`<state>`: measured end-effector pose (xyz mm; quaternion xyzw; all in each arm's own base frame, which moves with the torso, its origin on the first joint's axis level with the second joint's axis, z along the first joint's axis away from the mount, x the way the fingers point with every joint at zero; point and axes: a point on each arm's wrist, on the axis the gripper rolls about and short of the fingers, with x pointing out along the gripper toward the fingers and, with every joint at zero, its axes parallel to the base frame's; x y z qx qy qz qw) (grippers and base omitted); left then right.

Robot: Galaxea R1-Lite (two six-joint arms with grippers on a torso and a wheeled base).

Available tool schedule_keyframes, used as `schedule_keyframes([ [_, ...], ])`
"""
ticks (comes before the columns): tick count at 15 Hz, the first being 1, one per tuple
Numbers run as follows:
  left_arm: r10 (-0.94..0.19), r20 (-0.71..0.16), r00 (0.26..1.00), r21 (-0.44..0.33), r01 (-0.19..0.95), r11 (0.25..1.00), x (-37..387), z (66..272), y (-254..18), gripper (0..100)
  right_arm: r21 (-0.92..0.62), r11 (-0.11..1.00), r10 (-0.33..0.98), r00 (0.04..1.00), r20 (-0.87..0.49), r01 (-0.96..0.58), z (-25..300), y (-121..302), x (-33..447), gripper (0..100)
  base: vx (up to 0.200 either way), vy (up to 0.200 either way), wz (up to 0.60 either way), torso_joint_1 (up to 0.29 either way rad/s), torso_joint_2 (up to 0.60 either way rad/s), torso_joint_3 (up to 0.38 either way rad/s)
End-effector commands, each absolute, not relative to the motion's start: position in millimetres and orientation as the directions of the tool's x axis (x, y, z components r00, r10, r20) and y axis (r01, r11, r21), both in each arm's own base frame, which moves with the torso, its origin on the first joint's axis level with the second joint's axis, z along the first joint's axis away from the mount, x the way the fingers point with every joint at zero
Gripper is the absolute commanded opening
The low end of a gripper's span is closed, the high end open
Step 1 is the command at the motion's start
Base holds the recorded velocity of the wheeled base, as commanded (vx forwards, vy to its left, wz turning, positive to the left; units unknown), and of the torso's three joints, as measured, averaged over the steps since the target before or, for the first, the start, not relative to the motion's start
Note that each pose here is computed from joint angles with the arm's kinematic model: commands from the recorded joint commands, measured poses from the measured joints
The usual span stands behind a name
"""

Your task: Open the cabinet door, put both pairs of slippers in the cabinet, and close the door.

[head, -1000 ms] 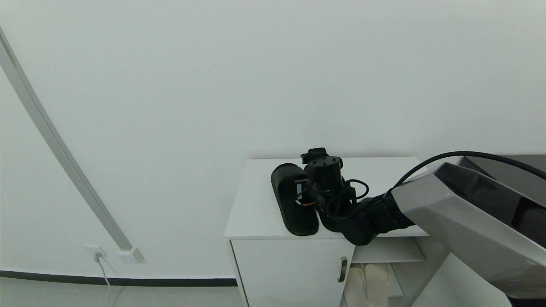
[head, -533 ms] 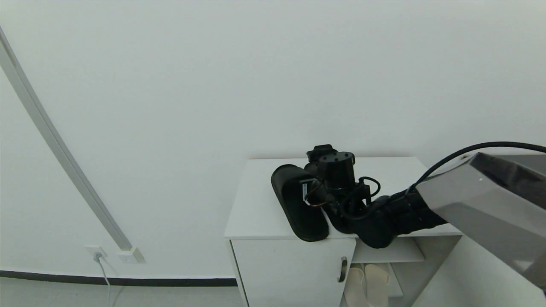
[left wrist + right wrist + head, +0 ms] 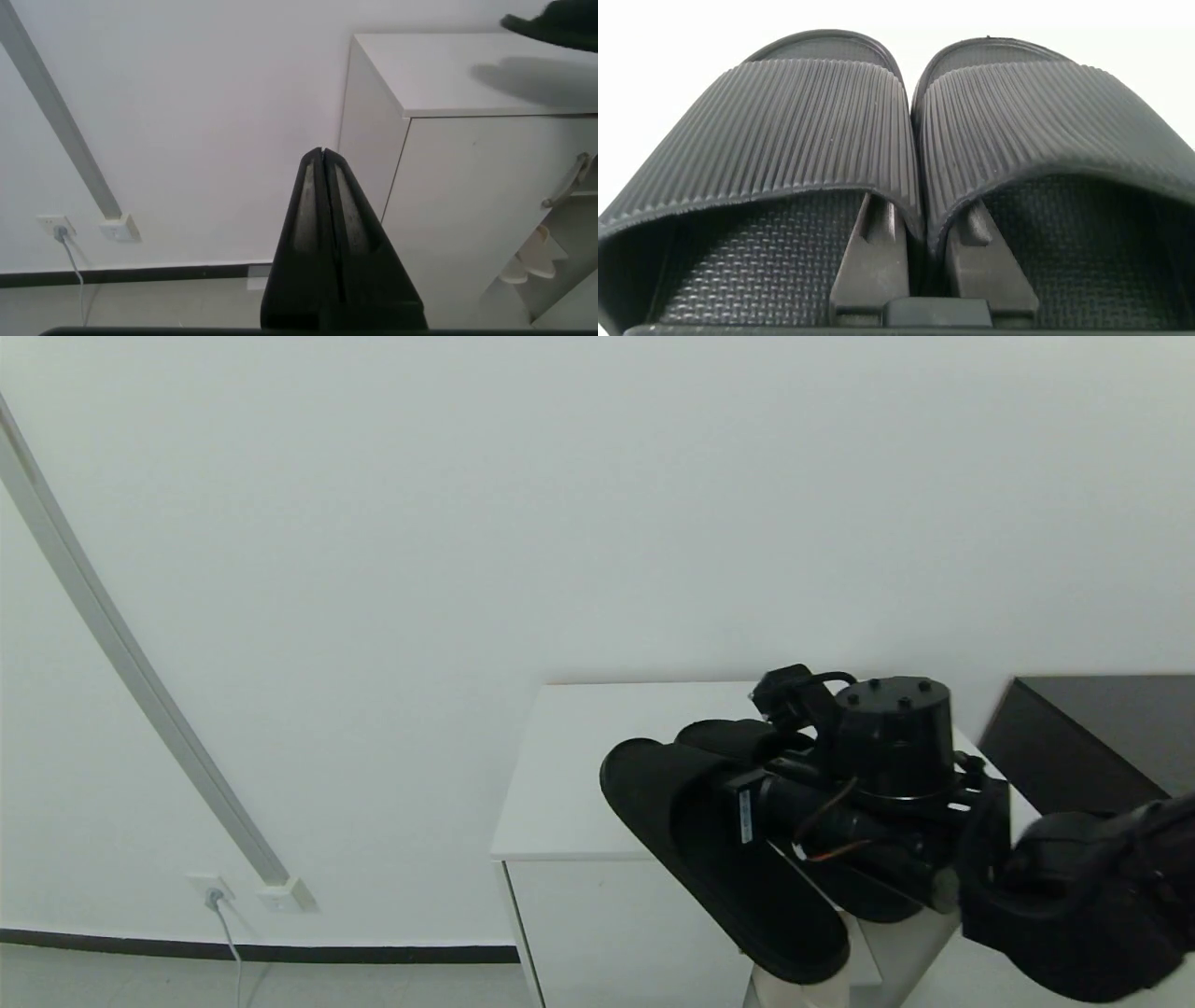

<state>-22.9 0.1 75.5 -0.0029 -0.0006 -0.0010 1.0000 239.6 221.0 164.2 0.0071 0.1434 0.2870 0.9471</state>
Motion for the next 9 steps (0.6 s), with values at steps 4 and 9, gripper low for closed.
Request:
schedule_keyframes([
  [4,-0.002,0.0,1.0,-0.006,0.002,1.0,-22.8,75.5,0.1,0,0.108,0.798,0.6,0.764,-0.237,-0.593,177.8,190.8,194.5,0,0.0,0.0,0.0,0.0,0.0,0.0],
  [9,0.0,0.0,1.0,-0.006,0.0,1.0,-22.8,75.5,0.1,0,0.104,0.787,0.612,0.75,-0.251,-0.608,173.5,195.2,189.1,0,0.0,0.0,0.0,0.0,0.0,0.0],
])
